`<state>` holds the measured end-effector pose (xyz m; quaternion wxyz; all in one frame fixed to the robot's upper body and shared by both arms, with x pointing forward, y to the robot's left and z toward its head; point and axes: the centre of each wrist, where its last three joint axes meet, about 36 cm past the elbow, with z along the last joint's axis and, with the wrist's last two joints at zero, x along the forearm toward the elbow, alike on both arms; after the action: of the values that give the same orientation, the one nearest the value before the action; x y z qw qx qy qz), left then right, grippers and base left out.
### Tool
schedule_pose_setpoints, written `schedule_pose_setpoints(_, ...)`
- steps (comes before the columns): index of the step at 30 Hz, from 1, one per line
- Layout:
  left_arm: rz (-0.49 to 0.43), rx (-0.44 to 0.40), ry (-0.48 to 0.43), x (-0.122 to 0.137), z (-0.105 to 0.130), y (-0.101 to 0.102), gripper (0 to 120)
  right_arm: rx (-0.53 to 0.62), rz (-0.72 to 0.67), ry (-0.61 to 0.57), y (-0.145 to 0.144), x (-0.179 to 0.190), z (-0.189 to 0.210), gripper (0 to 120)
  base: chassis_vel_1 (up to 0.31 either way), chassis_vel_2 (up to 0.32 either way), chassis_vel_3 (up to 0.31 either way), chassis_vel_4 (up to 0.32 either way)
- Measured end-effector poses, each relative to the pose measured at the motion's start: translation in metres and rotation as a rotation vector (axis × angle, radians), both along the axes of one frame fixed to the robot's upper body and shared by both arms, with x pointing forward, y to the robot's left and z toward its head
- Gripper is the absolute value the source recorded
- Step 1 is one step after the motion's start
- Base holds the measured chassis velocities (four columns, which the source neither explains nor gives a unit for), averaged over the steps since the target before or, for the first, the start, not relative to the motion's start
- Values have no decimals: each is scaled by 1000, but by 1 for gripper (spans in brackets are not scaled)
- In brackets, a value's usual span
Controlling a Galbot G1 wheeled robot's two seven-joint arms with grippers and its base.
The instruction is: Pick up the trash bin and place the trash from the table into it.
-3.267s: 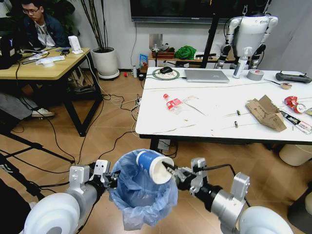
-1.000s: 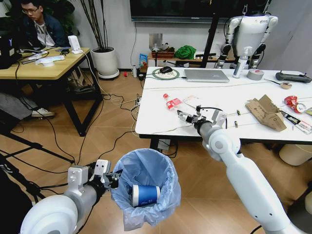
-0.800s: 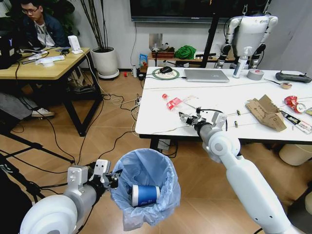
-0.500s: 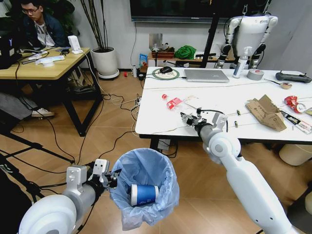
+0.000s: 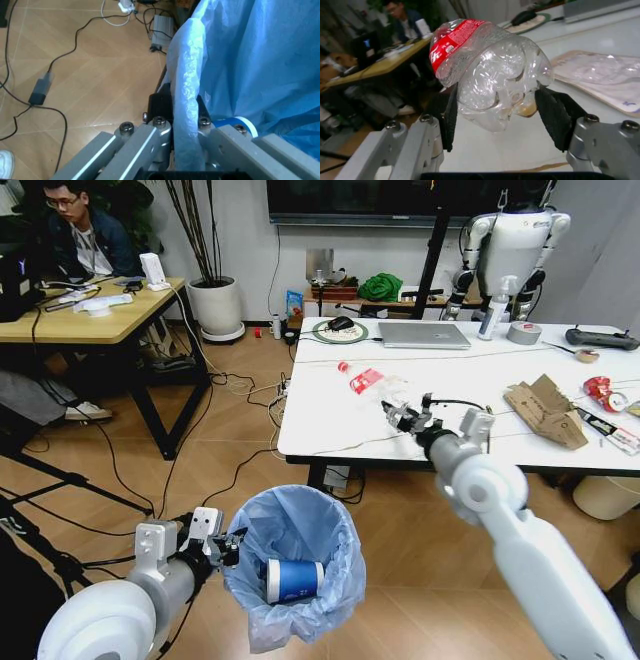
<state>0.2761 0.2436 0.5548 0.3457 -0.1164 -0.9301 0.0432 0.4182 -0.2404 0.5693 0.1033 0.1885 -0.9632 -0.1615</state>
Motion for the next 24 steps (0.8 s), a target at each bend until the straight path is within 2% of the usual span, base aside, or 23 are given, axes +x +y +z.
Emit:
schedule_pose_setpoints(12, 19, -5, 0, 0, 0, 0, 0, -54, 338, -46, 9, -96, 24, 49, 0, 0, 0, 0)
schedule_pose_setpoints(15, 48, -10, 8, -1, 0, 2, 0, -76, 415, -52, 10, -104, 28, 49, 0, 0, 0, 0)
schedule_pose_setpoints(24, 120, -13, 13, 2, 5, 9, 0, -143, 509, -19, 9, -112, 33, 49, 0, 0, 0, 0)
